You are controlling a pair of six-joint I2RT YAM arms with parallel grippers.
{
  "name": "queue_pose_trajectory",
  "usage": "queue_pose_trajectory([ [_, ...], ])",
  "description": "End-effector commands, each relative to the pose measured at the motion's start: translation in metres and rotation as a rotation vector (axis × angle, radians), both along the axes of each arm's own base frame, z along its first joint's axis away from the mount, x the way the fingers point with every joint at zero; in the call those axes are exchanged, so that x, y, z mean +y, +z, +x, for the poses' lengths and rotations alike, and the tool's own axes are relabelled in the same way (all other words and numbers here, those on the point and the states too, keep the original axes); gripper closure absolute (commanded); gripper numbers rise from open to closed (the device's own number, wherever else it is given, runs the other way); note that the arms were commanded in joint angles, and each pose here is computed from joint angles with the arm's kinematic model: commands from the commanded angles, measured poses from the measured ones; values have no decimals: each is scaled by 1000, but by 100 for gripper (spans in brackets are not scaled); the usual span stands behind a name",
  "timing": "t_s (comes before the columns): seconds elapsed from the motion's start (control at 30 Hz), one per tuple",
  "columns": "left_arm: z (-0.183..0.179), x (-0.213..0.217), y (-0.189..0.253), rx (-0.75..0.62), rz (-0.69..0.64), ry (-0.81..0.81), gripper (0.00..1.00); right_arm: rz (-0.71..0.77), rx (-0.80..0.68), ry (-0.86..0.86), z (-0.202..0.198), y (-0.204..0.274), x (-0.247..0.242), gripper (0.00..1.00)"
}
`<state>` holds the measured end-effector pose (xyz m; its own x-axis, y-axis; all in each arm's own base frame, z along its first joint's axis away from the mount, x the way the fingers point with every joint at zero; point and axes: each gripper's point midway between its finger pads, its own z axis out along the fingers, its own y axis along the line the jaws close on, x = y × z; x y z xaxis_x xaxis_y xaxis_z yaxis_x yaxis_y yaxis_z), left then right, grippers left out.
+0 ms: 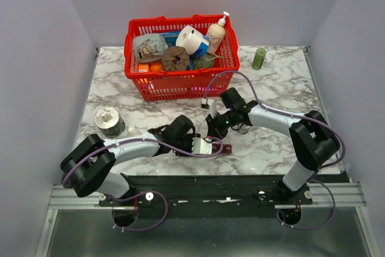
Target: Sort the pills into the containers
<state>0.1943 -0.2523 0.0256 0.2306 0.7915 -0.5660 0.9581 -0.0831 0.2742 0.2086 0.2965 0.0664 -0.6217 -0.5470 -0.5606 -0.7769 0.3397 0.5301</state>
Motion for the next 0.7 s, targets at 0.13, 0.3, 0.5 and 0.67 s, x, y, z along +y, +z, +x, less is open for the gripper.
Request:
queue_pose_trajectory([
  [0.13,-4,2,-5,56,21,6,67,-35,8,27,-13,1,-6,87],
  [0.3,-5,2,-5,71,21,16,67,-104,55,3,-16,-13,-2,91],
  [0.5,-6,1,-4,92,16,38,67,-293,52,-102,-2,-49,-12,92],
  [0.67,-6,-1,-1,117,15,62,67,-372,52,-110,-1,-65,-14,92],
])
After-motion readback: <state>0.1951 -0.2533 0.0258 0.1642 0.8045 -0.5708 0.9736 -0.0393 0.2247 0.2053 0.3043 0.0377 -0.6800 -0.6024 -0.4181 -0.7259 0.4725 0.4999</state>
